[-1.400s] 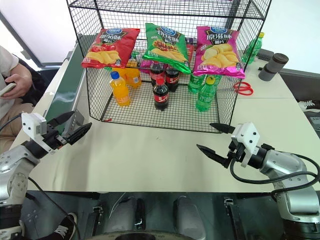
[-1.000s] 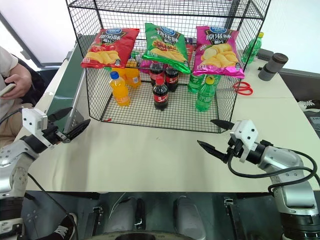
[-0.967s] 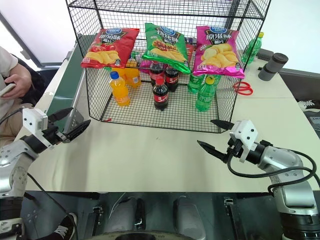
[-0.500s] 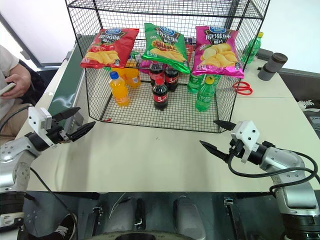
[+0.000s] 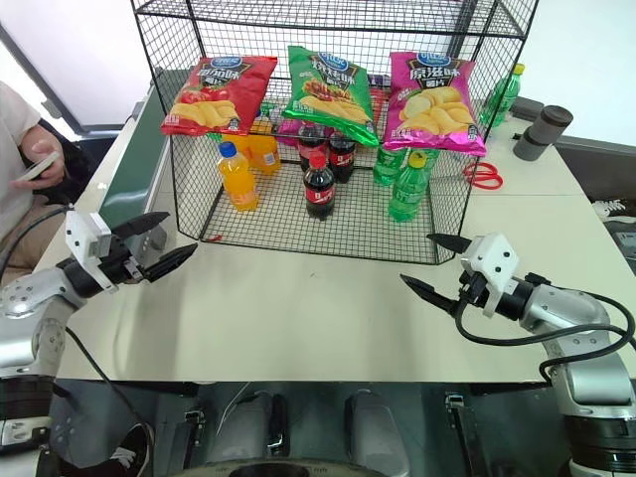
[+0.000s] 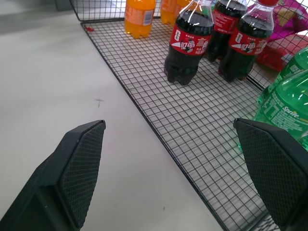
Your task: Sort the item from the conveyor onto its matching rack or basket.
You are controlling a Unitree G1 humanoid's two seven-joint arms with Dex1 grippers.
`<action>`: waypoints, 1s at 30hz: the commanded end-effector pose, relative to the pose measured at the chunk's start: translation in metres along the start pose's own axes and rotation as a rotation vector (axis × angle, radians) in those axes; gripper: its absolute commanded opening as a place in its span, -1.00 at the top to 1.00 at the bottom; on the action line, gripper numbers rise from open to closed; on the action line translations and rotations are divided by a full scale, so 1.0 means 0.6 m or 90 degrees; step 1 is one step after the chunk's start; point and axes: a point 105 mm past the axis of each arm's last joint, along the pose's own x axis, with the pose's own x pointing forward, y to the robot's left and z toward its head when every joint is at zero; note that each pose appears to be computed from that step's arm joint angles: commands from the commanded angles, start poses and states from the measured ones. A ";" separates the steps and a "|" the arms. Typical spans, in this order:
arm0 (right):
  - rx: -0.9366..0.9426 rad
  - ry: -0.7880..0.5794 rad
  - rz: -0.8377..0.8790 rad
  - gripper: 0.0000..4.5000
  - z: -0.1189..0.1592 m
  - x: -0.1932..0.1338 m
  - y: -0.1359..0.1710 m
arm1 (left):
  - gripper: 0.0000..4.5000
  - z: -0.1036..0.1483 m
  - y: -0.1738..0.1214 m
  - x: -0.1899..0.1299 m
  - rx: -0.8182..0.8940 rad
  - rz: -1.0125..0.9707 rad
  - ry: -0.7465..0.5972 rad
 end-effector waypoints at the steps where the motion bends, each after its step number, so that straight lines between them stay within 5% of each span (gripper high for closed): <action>1: -0.030 -0.008 -0.004 -0.98 0.011 -0.001 -0.005 | -1.00 0.010 0.000 0.000 0.023 0.002 -0.013; 30: -0.043 -0.020 -0.010 -0.98 0.012 0.022 0.007 | -1.00 -0.006 -0.006 0.000 0.017 -0.011 0.007</action>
